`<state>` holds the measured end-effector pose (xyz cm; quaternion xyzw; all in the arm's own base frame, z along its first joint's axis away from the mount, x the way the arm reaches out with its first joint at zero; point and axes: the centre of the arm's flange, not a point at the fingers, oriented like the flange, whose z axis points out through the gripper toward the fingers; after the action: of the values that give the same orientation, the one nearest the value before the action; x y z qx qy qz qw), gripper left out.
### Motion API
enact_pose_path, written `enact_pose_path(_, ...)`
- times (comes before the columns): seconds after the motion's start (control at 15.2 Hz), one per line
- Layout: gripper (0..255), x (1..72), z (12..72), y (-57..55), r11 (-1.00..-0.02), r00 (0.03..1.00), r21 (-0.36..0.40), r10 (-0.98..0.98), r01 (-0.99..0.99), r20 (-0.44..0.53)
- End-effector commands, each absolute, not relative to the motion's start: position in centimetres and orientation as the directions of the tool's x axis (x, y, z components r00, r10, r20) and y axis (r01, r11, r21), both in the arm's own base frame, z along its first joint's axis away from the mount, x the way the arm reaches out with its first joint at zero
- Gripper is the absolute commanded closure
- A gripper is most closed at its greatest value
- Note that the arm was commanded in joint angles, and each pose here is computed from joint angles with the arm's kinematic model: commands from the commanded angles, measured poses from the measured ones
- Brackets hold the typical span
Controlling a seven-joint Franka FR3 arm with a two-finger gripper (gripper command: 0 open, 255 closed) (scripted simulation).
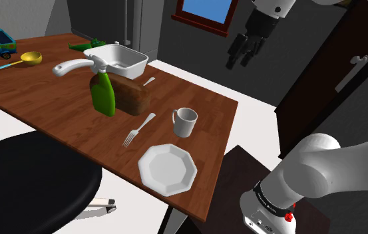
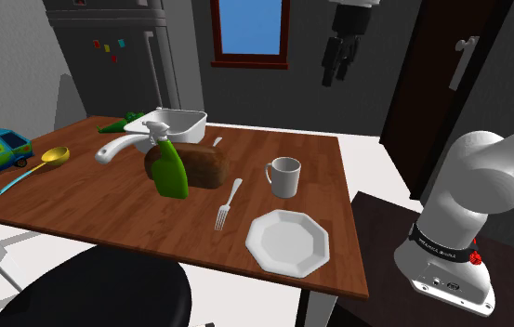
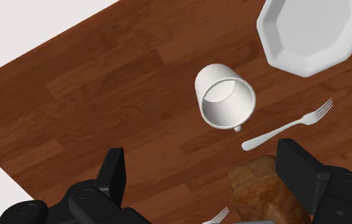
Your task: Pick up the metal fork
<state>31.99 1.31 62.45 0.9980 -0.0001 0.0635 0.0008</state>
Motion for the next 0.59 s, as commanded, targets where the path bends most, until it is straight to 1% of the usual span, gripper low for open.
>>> enact_pose_path(0.0, 0, 32.0, 62.4, 1.3, -1.000, 0.992, 0.002, 0.000, 0.000, 0.127)
enact_pose_path(0.26, 0, 32.7, 58.9, 5.5, -0.990, 0.982, 0.004, -0.142, -0.143, 0.128)
enact_pose_path(0.53, 0, 34.1, 55.3, 9.5, -0.959, 0.951, 0.006, -0.280, -0.283, 0.130)
